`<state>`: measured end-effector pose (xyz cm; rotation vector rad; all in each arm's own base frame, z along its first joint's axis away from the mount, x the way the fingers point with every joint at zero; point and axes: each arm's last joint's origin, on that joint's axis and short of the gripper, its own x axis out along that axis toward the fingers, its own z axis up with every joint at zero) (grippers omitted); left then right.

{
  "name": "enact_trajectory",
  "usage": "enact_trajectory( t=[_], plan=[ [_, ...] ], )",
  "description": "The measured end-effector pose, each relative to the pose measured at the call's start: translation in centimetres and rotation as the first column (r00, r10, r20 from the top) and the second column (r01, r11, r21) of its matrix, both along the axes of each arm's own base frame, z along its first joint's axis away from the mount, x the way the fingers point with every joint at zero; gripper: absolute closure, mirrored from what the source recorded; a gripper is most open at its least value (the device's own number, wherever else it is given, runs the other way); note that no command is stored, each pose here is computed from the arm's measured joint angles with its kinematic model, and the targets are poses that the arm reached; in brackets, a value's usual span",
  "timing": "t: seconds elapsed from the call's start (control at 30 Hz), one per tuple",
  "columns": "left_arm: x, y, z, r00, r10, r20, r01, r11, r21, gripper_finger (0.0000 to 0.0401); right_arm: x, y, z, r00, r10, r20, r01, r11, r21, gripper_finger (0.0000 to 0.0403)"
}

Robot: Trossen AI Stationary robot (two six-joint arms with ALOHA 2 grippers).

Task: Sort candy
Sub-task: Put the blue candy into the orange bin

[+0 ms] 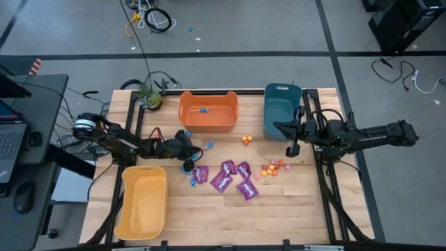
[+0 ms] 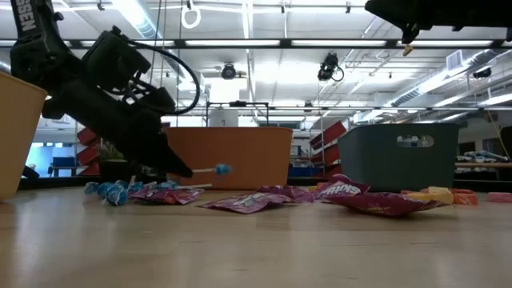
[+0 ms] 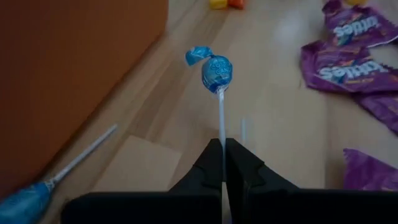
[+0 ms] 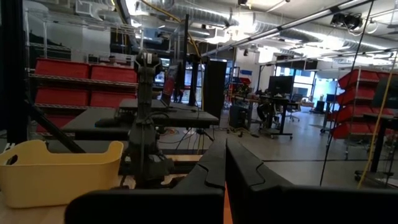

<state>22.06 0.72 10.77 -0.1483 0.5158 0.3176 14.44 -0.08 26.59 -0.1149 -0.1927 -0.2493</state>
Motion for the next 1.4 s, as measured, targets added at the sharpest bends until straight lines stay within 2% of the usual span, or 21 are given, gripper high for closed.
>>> enact_trajectory(
  t=[0.27, 0.43, 0.63, 0.9, 1.1, 1.27, 1.4],
  plan=[
    [-0.1, -0.1, 2.7, 0.989, -0.072, 0.127, 0.066, 0.997, 0.048, 0.0401, 0.0, 0.0, 0.1, 1.0, -0.001, 0.012, 0.001, 1.0, 0.0, 0.0402],
    [-0.4, -0.1, 4.4, 0.974, -0.104, 0.202, 0.082, 0.99, 0.112, 0.0401, 0.0, 0.0, 0.1, 1.0, -0.001, 0.011, 0.001, 1.0, 0.001, 0.0402],
    [-0.7, 0.1, 6.4, 0.946, -0.113, 0.305, 0.053, 0.979, 0.198, 0.0401, 0.0, 0.0, 0.2, 1.0, -0.001, 0.016, 0.001, 1.0, 0.001, 0.0402],
    [-1.3, 1.7, 7.5, 0.933, 0.042, 0.357, -0.128, 0.967, 0.219, 0.0401, 0.0, 0.0, 0.2, 1.0, -0.001, 0.017, 0.001, 1.0, 0.001, 0.0403],
    [-1.5, 3.3, 7.4, 0.906, 0.188, 0.38, -0.254, 0.958, 0.132, 0.0401, 0.0, 0.0, 0.2, 1.0, -0.001, 0.017, 0.001, 1.0, 0.001, 0.0402],
    [-1.6, 3.9, 7.5, 0.894, 0.228, 0.386, -0.286, 0.953, 0.1, 0.0401, 0.0, 0.0, 0.2, 1.0, -0.001, 0.017, 0.001, 1.0, 0.001, 0.0402],
    [-1.0, 4.2, 7.9, 0.916, 0.239, 0.321, -0.287, 0.952, 0.109, 0.0401, 0.0, 0.0, 0.2, 1.0, -0.001, 0.017, 0.001, 1.0, 0.001, 0.0402]
  ],
)
